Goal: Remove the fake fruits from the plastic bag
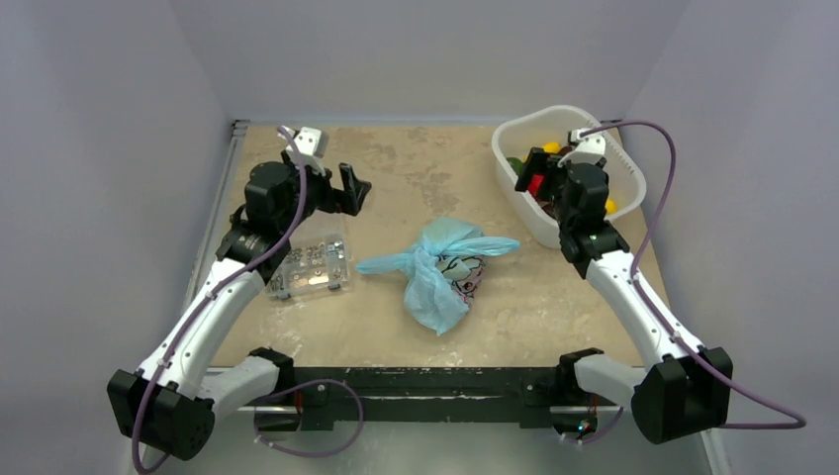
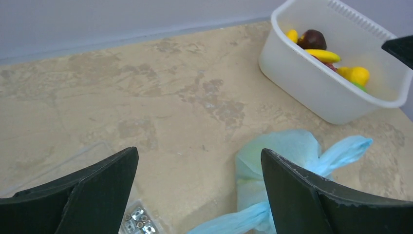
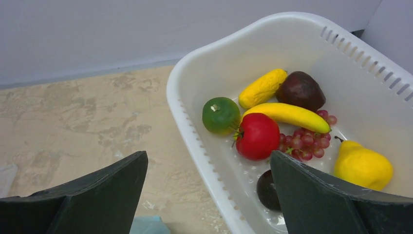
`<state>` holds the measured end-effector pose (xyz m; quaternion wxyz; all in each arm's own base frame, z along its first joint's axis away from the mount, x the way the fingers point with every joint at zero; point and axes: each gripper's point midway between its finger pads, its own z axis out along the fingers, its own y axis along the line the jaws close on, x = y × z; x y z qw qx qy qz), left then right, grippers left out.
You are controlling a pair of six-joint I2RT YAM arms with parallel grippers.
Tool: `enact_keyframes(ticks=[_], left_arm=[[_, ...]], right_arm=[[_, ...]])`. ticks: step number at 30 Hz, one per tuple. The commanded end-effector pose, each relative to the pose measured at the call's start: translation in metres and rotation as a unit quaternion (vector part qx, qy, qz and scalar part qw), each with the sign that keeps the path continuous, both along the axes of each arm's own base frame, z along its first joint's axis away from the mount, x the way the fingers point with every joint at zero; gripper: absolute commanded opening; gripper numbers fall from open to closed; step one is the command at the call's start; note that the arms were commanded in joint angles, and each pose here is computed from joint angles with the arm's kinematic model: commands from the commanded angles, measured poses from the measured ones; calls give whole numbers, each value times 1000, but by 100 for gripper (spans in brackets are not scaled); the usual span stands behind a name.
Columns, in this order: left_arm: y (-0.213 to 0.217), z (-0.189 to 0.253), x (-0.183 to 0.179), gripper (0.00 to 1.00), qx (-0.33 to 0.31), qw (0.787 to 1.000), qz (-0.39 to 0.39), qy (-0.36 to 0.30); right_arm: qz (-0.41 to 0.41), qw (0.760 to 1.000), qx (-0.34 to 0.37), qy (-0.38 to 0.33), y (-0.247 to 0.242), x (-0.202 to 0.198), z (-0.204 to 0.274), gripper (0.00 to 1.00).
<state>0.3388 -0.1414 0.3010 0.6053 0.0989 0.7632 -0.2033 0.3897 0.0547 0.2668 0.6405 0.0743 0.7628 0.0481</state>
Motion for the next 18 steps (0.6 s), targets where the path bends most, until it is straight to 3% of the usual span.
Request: enact_keyframes(ticks=[1, 7, 14, 18], left_arm=[[-42, -2, -9, 96, 2, 996, -86, 21], [-88, -21, -26, 94, 15, 981, -180, 66], [-118, -31, -42, 86, 27, 964, -242, 107], [-121, -32, -44, 91, 27, 960, -248, 128]], right_arm=[[31, 999, 20, -27, 17, 2, 33, 99], [109, 992, 56, -3, 65, -1, 35, 99], [168, 978, 101, 68, 128, -32, 0, 99], [192, 967, 120, 115, 149, -50, -28, 99]])
